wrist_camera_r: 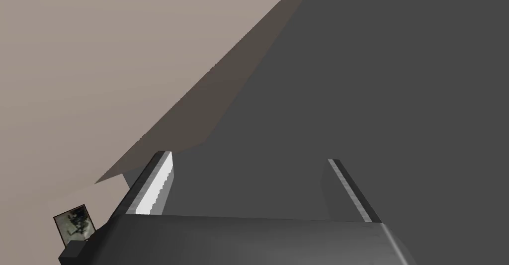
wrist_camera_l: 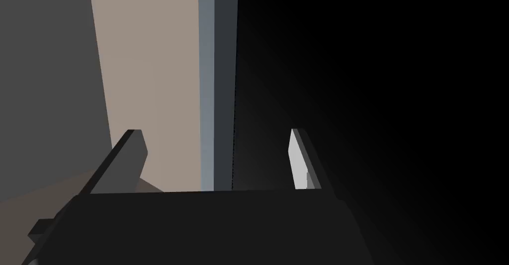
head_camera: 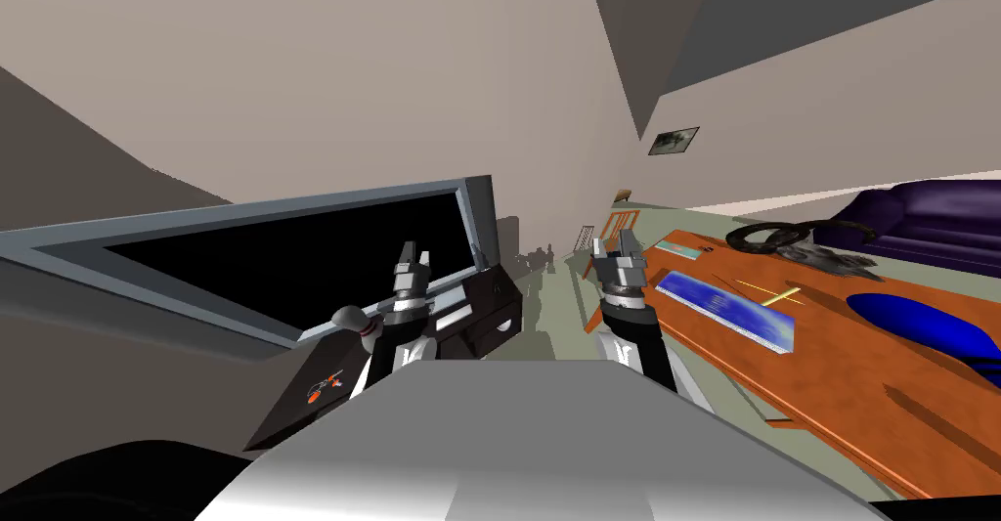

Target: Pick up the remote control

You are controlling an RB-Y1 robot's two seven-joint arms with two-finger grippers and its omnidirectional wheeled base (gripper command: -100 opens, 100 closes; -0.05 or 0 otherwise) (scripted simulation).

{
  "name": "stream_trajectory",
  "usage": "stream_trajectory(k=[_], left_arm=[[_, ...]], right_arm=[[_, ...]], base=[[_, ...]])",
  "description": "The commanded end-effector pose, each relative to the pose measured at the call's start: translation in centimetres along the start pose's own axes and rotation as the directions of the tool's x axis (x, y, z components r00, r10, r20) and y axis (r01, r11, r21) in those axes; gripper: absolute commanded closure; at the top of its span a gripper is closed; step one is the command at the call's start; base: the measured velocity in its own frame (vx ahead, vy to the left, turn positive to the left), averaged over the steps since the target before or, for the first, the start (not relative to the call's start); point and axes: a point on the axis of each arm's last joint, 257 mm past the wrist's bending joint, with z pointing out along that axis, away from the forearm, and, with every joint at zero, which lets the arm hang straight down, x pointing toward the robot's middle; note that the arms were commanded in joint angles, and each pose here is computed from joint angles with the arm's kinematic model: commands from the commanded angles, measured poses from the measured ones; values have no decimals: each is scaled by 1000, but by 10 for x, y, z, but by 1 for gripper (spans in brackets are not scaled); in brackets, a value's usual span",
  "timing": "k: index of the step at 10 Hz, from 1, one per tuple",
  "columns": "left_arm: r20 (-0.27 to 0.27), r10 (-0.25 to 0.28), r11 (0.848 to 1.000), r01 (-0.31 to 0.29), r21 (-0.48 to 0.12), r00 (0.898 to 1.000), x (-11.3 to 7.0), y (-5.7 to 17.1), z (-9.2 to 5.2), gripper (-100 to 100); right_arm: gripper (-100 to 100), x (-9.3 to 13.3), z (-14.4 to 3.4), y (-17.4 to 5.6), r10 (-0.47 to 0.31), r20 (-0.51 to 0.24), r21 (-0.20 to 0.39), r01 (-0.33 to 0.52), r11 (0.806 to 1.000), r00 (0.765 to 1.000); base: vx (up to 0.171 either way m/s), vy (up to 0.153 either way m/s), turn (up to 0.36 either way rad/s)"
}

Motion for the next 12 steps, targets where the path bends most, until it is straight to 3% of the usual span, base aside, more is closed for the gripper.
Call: stream_trajectory(k=[1,2,3,4,7,9,10,12], left_arm=[[-16,-14,998,14,-58,1000,0,20,-7,-100],[-22,-32,992,29,-122,999,-3,40,-16,-100],[-22,-32,992,29,-122,999,-3,40,-16,-100],[-21,-43,986,39,-161,999,-5,53,-22,-100],[-2,-84,949,79,-304,996,-18,97,-48,-100],[26,-111,904,111,-413,994,-30,131,-73,-100],[45,-124,874,130,-469,991,-37,148,-89,-100],[97,-146,795,176,-580,984,-53,182,-125,-100]], right_arm=[[0,0,0,0,0,0,0,0,1000,1000],[0,0,0,0,0,0,0,0,1000,1000],[0,0,0,0,0,0,0,0,1000,1000],[0,0,0,0,0,0,0,0,1000,1000],[0,0,0,0,0,0,0,0,1000,1000],[0,0,0,0,0,0,0,0,1000,1000],[0,0,0,0,0,0,0,0,1000,1000],[0,0,0,0,0,0,0,0,1000,1000]], base=[[-10,-32,-241],[-16,-58,-350],[-1,-48,-93],[15,-40,-151],[28,-26,-258],[53,-5,-277],[54,-6,-272],[58,-1,-392]])
